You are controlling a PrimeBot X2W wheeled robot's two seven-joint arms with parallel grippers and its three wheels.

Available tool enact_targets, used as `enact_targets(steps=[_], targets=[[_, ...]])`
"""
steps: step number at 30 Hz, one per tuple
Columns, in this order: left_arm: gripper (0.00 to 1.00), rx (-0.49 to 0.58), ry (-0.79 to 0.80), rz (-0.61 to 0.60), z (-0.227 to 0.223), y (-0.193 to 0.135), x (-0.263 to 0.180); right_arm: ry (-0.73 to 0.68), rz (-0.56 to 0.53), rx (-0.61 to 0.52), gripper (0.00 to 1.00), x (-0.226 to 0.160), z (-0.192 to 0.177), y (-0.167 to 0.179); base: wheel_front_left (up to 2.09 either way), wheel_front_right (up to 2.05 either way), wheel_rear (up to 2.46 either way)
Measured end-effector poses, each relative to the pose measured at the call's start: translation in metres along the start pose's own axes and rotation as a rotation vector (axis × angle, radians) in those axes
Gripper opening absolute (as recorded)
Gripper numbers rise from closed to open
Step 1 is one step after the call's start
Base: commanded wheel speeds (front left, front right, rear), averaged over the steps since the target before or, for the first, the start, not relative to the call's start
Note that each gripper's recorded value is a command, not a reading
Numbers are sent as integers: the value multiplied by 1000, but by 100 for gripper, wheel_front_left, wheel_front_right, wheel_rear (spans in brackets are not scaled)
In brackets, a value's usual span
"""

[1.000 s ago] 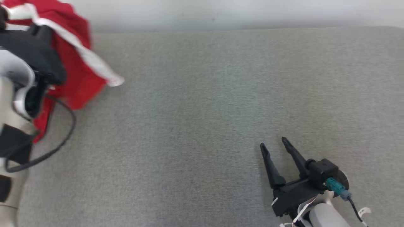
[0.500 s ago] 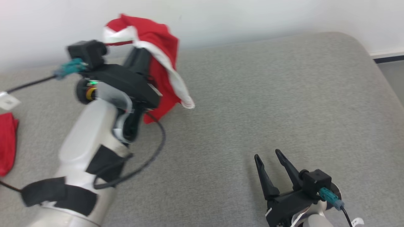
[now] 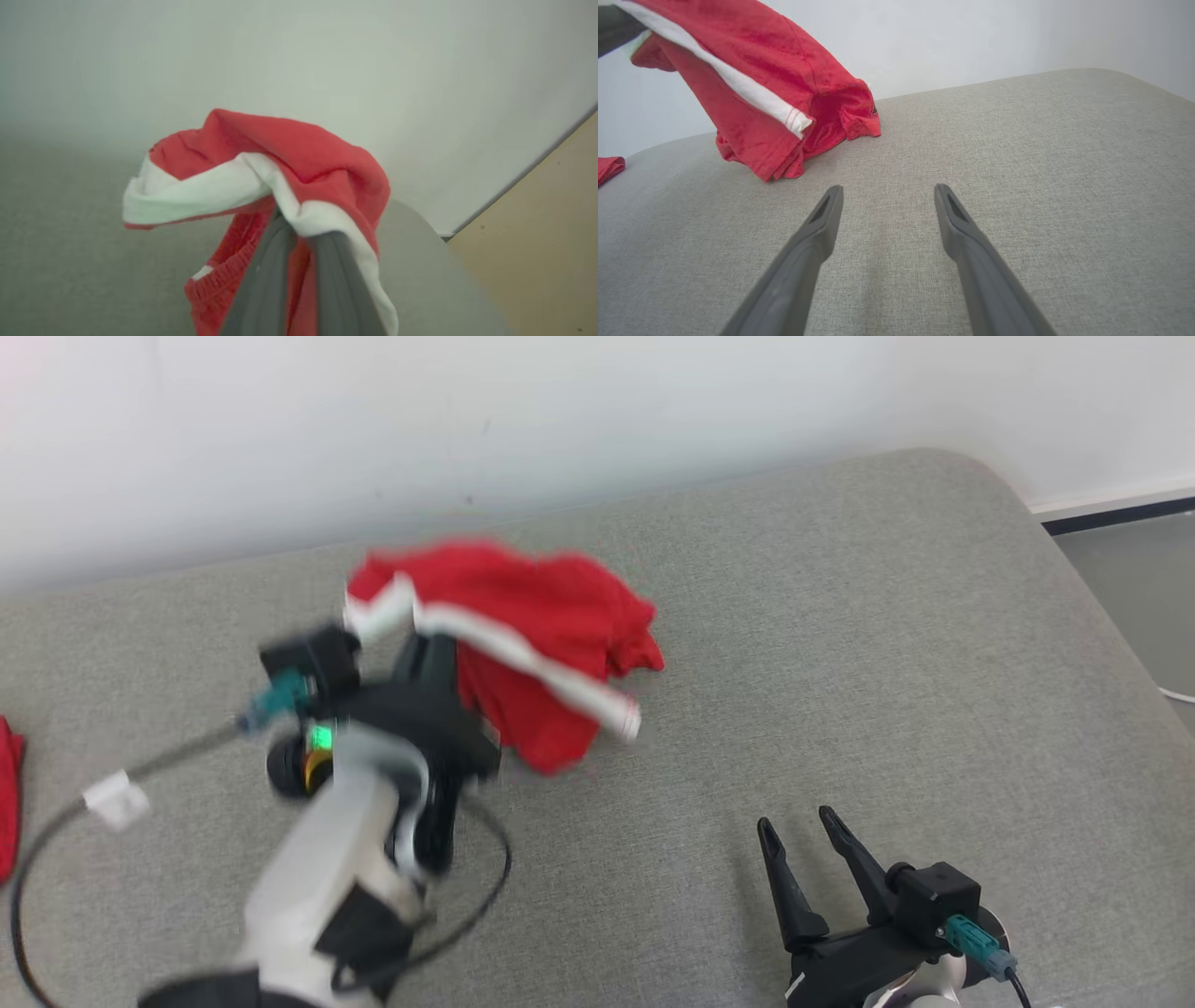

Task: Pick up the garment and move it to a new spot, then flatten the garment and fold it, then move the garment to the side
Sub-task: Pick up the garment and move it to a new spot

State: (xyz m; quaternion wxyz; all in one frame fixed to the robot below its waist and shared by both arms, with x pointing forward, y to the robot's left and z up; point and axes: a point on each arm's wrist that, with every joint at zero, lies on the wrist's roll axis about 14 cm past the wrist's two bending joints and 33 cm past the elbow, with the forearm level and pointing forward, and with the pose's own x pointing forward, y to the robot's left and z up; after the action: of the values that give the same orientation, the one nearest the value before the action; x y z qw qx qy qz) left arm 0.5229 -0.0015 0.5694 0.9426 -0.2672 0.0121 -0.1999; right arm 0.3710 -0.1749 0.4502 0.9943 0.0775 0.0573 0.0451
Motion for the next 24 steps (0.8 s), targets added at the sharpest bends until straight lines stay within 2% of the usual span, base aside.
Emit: enact_targets(steps=[4,5,6,10,15,24], targets=[[0,45,78,116,-36,44,-33,4,4,3,100,2,-1,2,0,0,0],[38,52,87,156,-41,57,-42,3,6,3,100,3,-1,3,0,0,0],[100,78,104,189,-48,70,-53,1,10,3,100,4,0,4,0,0,0],[100,155,160,288,-68,105,-96,-9,22,1,100,4,3,8,0,0,0],[100,242,166,354,-66,130,-132,-28,35,0,100,3,9,13,0,0,0],[100,385,61,418,-26,151,-173,-61,42,-15,100,-3,19,16,0,0,0]])
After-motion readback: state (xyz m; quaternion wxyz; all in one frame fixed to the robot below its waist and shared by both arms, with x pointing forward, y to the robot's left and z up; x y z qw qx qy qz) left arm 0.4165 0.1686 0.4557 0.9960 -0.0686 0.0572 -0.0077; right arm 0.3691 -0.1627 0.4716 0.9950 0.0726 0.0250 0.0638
